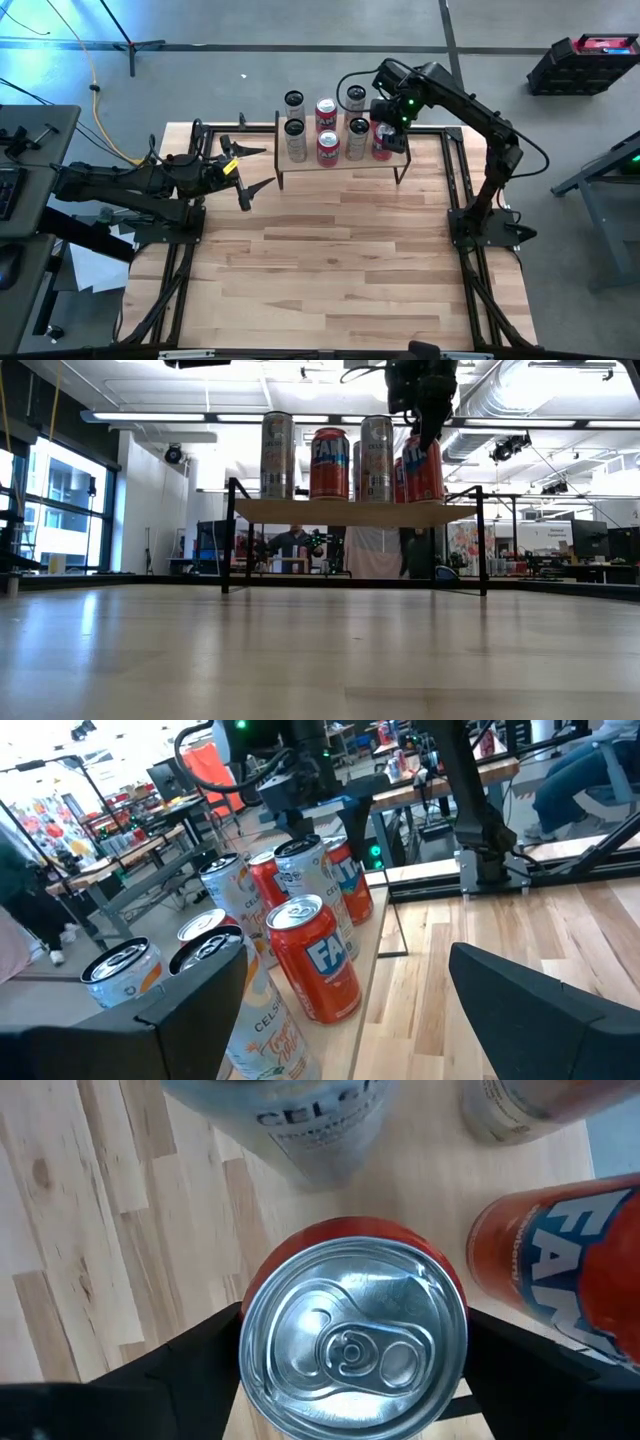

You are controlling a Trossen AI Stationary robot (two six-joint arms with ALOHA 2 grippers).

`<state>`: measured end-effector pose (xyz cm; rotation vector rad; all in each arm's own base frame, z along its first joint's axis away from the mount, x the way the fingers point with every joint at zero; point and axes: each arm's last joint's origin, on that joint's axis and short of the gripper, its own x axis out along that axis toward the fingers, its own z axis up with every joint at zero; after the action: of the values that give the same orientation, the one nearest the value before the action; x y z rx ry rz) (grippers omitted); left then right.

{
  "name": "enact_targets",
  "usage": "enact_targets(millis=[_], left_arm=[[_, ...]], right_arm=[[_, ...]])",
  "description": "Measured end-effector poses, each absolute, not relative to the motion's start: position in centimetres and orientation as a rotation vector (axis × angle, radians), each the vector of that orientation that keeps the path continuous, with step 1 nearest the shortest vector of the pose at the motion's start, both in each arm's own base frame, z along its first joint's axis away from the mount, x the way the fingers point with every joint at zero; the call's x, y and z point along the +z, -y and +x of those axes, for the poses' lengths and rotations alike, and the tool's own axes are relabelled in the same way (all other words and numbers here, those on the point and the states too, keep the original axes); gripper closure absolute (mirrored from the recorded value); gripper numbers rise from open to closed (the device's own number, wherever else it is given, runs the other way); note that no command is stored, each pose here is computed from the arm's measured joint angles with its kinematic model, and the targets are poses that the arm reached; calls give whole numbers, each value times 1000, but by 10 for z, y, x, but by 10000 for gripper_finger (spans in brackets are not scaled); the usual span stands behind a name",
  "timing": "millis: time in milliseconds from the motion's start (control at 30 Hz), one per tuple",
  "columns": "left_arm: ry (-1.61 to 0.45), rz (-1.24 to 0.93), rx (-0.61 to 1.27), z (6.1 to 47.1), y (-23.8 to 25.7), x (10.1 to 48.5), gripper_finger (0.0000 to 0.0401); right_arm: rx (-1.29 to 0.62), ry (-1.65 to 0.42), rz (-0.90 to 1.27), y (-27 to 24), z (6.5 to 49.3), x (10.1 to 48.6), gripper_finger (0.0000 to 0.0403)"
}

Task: Place canned beverage on shelf
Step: Put the red soda can on the shelf aligned with the other red soda can

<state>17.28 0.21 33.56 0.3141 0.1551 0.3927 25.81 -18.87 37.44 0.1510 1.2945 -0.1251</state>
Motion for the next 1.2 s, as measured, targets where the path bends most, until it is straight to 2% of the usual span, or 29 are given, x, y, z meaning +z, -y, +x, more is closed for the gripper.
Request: enact_targets(millis=[300, 800, 1200], left_arm=[[-157, 323, 392, 173, -2, 336, 61], [-135, 316, 403, 173, -2, 338, 61], [-133, 310, 405, 173, -2, 338, 61]], right_arm=[[-153, -1301, 144, 189, 258, 375, 36], [-252, -1269, 64, 165, 246, 399, 32], [-287, -1273, 80, 159, 242, 403, 32]])
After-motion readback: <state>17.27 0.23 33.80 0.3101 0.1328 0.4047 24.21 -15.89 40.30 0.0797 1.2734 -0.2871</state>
